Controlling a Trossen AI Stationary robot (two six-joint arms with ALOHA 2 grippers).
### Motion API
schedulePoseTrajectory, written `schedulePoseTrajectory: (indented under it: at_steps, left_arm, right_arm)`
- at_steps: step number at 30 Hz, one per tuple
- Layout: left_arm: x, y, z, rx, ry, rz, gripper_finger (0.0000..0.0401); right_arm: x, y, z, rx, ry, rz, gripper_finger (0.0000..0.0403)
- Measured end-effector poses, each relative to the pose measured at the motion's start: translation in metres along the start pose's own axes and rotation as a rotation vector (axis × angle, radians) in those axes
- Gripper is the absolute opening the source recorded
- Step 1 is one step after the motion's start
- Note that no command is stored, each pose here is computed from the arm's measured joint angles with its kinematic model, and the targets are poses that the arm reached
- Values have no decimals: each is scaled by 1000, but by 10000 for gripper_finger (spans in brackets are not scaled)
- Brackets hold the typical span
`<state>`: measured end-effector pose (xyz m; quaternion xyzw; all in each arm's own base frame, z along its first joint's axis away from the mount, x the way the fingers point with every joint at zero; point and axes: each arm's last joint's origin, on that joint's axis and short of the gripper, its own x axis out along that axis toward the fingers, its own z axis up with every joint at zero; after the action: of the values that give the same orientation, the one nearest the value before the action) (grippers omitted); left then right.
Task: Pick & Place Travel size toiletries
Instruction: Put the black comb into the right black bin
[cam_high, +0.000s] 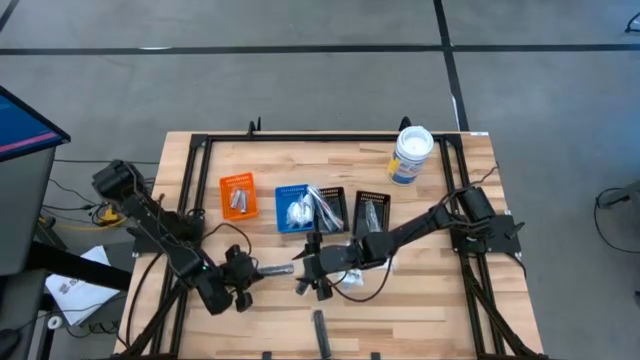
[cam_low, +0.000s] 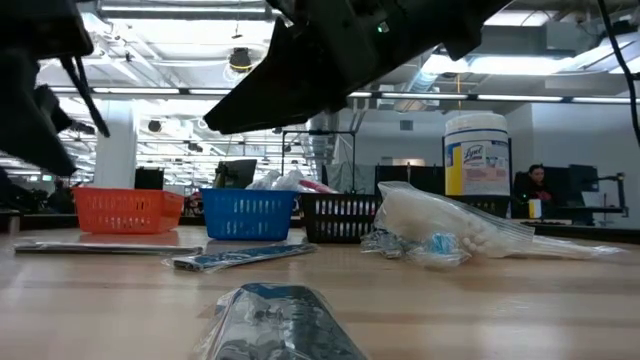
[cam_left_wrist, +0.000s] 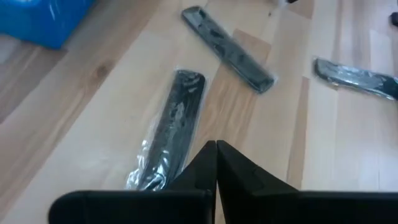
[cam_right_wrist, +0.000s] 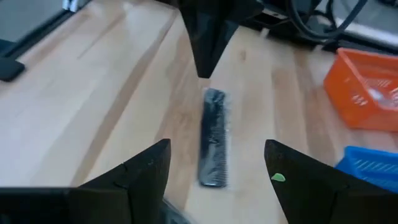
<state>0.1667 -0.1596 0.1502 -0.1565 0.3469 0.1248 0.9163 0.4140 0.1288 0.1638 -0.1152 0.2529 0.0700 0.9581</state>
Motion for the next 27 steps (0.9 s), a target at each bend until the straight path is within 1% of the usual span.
schedulePoseTrajectory:
  at_steps: [2,4,8,10,11,12,13,15,17,20,23,27]
  left_arm:
    - [-1,0,2,15,5,-10,0]
    - [-1,0,1,63,8,-10,0]
    - [6,6,-10,114,29,19,2]
    - [10,8,-14,103,21,26,8]
    - [11,7,-14,95,18,24,13]
    - [12,7,-15,92,13,22,20]
    - [12,6,-15,90,12,18,29]
    - [12,4,-16,99,3,5,54]
    - [11,2,-16,101,-4,-9,87]
    - [8,0,-18,111,-26,-20,147]
    - [6,-1,-20,132,-41,-11,216]
    - [7,6,-25,137,-28,3,297]
  right_arm:
    - [-1,3,0,-12,2,-20,254]
    - [-2,7,1,-18,1,-22,254]
    - [0,14,-1,-25,3,-12,250]
    - [14,17,-9,-28,22,-10,241]
    - [19,20,-17,-39,70,3,235]
    - [28,23,-23,-46,104,31,229]
    - [40,26,-21,-42,98,65,224]
    - [54,29,-19,-16,154,69,215]
    - [65,31,-12,-11,197,59,211]
    - [68,32,6,-36,243,62,212]
    - [63,30,21,-50,201,45,222]
    - [64,19,22,-45,199,23,238]
